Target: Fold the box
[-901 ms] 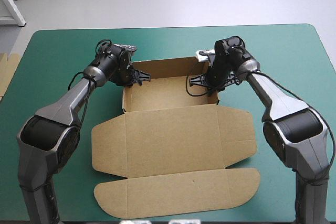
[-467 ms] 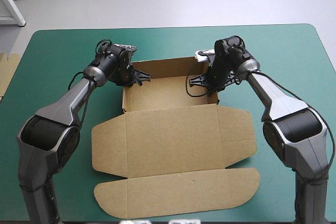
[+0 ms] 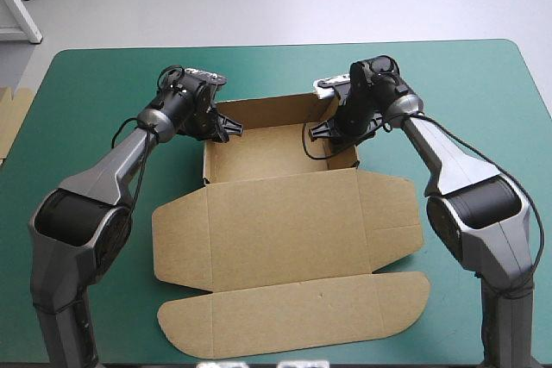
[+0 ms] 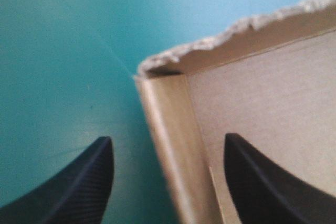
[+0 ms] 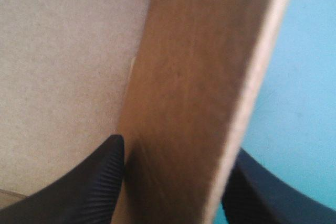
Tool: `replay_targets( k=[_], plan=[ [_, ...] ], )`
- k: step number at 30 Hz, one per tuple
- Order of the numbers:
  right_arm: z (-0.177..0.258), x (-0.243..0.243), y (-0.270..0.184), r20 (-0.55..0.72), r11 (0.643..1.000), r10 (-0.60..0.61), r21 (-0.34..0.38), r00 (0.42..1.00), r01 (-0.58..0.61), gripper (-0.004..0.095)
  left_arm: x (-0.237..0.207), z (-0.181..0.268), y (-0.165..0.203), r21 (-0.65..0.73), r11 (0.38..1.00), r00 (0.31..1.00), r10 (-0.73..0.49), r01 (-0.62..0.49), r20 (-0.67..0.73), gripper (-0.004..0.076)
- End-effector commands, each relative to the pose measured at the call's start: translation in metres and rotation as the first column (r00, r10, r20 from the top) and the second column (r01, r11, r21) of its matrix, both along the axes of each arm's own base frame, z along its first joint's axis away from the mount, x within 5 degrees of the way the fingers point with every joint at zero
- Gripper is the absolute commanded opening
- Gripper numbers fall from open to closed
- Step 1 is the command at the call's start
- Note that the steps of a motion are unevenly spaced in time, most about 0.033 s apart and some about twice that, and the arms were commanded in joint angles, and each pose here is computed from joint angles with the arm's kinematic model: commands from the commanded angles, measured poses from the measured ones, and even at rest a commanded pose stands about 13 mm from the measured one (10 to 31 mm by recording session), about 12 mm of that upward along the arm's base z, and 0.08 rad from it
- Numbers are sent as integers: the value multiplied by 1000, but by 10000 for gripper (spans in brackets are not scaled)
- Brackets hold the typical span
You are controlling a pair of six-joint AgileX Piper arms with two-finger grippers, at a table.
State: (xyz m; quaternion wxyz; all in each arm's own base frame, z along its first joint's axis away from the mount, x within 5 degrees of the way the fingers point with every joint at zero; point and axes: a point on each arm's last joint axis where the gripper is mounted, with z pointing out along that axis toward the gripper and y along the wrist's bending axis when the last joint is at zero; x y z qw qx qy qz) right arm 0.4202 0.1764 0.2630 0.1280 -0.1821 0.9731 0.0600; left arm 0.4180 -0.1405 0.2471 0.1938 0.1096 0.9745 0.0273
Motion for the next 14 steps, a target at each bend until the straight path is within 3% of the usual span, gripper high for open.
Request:
replay_targets(
  k=[1, 14],
  plan=[
    [44, -3, -7, 125, 1000, 0, 22, 992, -3, 593, -4, 19, -4, -45, 999, 999, 3, -1, 51, 563],
    [56, -2, -8, 159, 1000, -8, 12, 987, 6, 592, -4, 36, -3, -56, 998, 993, -2, 9, 122, 563]
  ],
)
